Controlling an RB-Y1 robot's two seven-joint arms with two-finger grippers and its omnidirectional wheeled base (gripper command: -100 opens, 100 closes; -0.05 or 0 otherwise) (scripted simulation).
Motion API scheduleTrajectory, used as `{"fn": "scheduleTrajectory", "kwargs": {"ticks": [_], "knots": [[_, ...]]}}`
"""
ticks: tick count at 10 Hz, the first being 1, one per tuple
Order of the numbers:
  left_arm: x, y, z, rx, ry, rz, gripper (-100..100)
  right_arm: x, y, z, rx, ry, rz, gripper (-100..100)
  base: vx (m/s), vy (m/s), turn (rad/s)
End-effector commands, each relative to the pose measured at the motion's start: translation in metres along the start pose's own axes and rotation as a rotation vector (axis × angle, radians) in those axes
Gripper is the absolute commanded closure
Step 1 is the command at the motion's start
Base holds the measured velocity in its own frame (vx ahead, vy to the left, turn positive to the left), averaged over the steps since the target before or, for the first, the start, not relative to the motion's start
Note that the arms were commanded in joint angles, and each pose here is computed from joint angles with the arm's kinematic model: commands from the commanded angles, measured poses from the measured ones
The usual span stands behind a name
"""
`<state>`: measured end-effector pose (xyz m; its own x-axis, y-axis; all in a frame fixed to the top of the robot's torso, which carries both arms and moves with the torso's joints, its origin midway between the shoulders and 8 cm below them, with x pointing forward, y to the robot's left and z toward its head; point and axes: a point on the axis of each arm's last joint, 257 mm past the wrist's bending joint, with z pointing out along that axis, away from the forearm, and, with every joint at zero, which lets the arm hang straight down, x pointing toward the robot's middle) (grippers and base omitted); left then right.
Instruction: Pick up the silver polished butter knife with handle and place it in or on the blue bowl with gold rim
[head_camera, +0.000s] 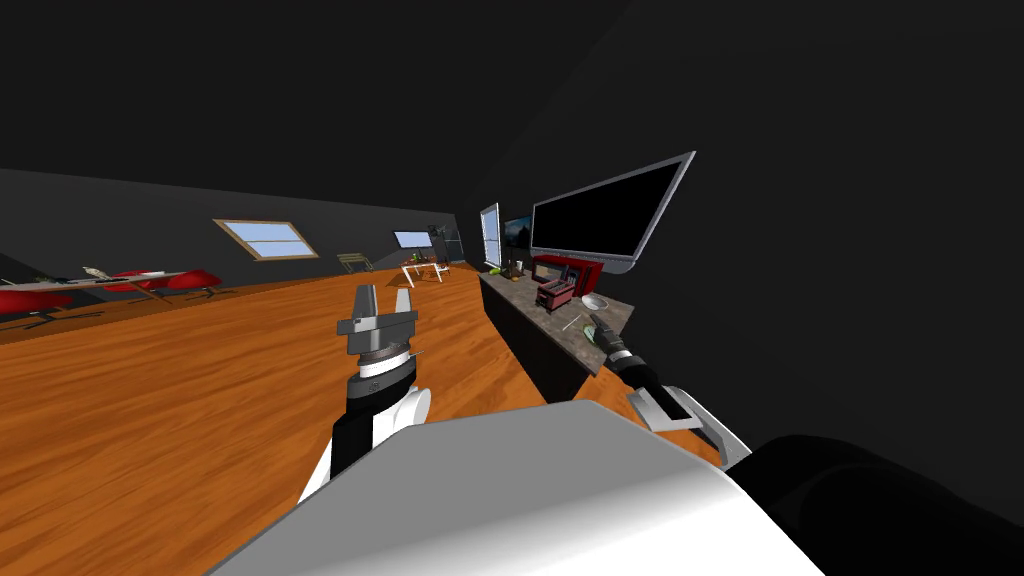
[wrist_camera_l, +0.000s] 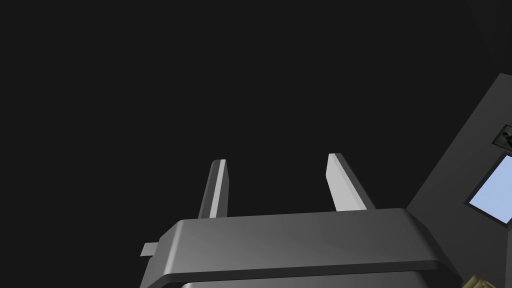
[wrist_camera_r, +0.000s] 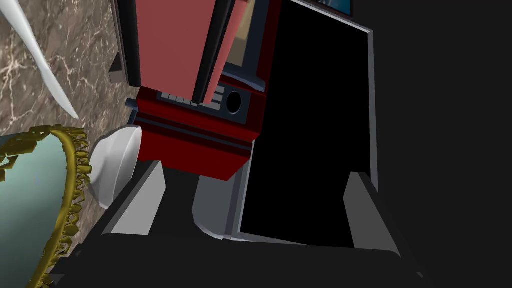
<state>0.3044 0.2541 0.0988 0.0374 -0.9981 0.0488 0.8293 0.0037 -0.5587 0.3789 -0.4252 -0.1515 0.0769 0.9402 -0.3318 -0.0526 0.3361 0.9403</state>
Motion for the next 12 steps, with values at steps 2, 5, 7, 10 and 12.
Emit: {"fn": "scheduleTrajectory", "kwargs": {"ticks": [2, 5, 7, 10, 12], "knots": [[0.0, 0.0, 0.0, 0.0, 0.0, 0.0, 0, -0.017, -0.042, -0.011, 0.125, 0.006, -0.053, -100, 0.158, 0.269, -0.003], [0.0, 0.0, 0.0, 0.0, 0.0, 0.0, 0, -0.045, -0.091, -0.032, 0.277, 0.009, -0.124, -100, 0.12, 0.163, 0.01], [0.0, 0.0, 0.0, 0.0, 0.0, 0.0, 0, -0.061, -0.115, -0.045, 0.354, 0.009, -0.163, -100, 0.145, 0.177, 0.004], [0.0, 0.0, 0.0, 0.0, 0.0, 0.0, 0, -0.096, -0.155, -0.075, 0.501, 0.005, -0.24, -100, 0.134, 0.126, 0.014], [0.0, 0.0, 0.0, 0.0, 0.0, 0.0, 0, -0.115, -0.173, -0.093, 0.575, 0.002, -0.279, -100, 0.125, 0.107, 0.015]]}}
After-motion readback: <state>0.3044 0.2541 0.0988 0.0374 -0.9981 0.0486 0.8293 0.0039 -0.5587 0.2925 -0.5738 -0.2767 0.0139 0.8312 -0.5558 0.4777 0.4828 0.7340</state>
